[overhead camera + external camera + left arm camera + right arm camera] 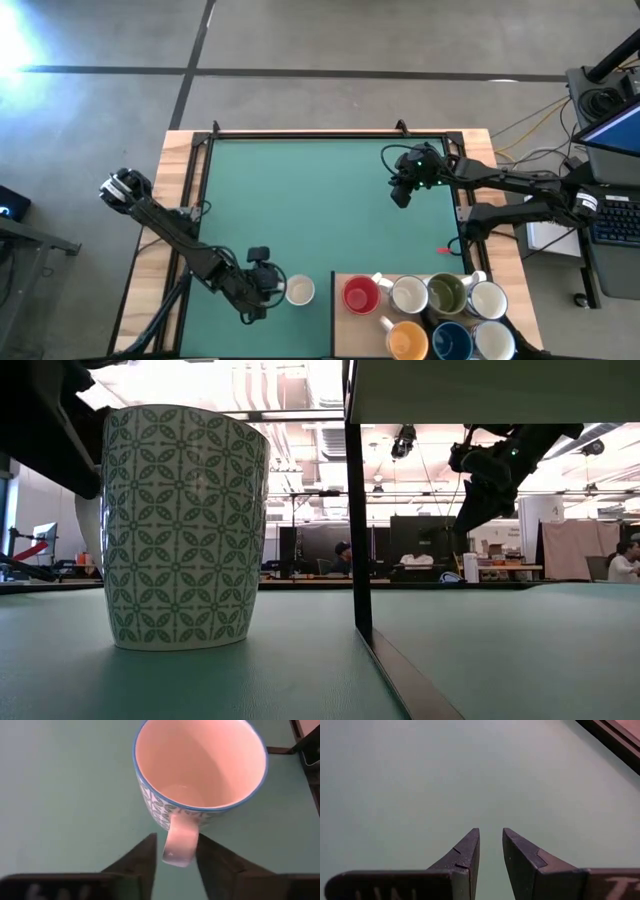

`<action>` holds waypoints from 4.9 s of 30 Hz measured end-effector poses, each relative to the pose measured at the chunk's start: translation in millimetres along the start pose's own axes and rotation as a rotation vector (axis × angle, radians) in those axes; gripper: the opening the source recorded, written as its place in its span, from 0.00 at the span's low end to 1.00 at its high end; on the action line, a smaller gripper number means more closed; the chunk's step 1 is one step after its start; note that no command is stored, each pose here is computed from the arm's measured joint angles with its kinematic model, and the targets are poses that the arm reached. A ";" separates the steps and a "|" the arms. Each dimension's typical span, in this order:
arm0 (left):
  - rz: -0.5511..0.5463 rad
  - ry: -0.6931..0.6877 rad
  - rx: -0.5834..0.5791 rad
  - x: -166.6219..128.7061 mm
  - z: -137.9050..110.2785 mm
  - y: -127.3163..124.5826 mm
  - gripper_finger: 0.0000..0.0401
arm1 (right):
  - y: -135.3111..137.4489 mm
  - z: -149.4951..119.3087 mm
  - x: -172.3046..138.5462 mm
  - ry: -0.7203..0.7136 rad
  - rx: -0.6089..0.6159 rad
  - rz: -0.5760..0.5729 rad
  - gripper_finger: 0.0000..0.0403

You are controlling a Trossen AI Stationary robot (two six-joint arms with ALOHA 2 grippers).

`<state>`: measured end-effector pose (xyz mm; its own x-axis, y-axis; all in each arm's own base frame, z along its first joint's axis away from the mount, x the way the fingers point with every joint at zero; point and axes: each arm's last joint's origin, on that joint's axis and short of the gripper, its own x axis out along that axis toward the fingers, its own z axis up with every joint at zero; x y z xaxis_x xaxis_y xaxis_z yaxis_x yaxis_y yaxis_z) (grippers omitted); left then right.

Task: Place coffee mugs
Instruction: Put the gray patterned mug on the shelf

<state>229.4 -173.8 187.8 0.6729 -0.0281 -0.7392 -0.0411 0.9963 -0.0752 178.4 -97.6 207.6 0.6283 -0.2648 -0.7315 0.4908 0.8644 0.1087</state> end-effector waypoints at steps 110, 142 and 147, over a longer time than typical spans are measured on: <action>-0.076 -0.474 0.062 -66.3 157.0 -113.5 0.12 | 0.0 0.0 0.0 0.000 0.000 0.000 0.18; -0.037 -0.387 0.182 -20.6 151.2 -115.2 0.12 | 0.0 0.0 0.0 0.000 0.000 0.000 0.18; -0.026 -0.376 0.190 -19.0 151.5 -112.6 0.13 | 0.0 0.0 0.0 0.000 0.000 0.000 0.18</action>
<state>333.1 -273.2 311.7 0.8960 -0.0571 -0.4403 0.0931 0.9938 0.0604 178.4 -97.6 207.6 0.6282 -0.2644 -0.7317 0.4907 0.8645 0.1089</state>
